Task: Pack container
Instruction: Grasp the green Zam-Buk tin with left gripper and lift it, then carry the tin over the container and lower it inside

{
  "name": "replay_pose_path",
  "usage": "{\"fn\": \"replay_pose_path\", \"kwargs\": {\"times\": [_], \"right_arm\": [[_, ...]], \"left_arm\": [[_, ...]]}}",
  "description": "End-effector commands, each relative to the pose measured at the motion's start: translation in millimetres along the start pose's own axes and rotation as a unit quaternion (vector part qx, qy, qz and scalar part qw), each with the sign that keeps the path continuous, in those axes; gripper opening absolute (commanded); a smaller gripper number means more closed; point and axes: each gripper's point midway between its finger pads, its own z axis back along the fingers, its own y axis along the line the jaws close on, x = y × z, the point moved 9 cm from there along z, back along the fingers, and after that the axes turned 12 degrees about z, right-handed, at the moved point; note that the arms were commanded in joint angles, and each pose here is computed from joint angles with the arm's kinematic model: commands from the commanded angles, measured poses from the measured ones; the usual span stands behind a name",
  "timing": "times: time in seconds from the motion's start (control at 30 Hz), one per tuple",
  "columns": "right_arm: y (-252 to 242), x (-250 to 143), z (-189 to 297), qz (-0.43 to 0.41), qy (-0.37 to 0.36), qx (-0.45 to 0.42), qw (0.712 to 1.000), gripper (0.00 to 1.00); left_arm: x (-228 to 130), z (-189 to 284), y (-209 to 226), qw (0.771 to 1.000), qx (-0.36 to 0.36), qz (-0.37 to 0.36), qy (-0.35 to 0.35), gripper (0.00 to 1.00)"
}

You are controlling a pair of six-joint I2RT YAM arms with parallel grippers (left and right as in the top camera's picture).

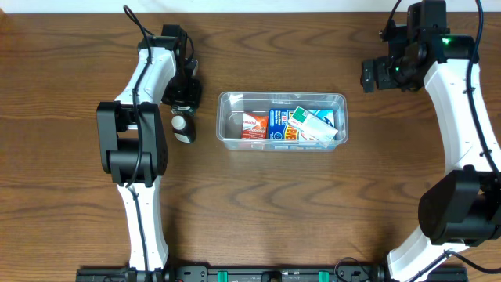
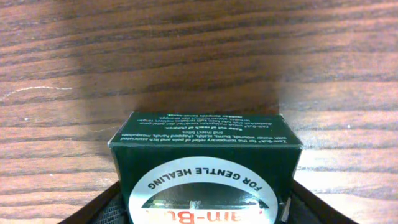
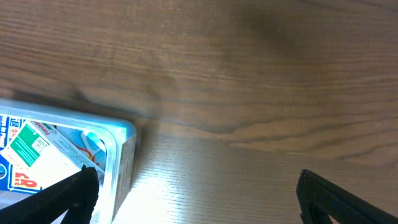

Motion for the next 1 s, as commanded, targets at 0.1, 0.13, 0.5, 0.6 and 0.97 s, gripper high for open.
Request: {"fn": "replay_pose_path", "kwargs": {"times": [0.1,0.13,0.5,0.6,0.97], "right_arm": [[-2,0,3,-0.009,-0.002,-0.002,1.0,0.99],[-2,0,3,-0.009,-0.002,-0.002,1.0,0.99],[-2,0,3,-0.009,-0.003,-0.002,1.0,0.99],[-2,0,3,-0.009,-0.002,-0.002,1.0,0.99],[-2,0,3,-0.009,-0.002,-0.002,1.0,0.99]], "left_arm": [[-2,7,3,1.0,0.002,0.014,0.004,0.59],[-3,10,3,1.0,0.003,0.017,0.004,0.59],[-4,118,5,0.995,-0.011,0.066,-0.074,0.58],[-12,157,6,0.99,-0.021,0.091,-0.108,0.58],[-74,216,-44,0.985,-0.057,0.139,-0.088,0.56]]}}
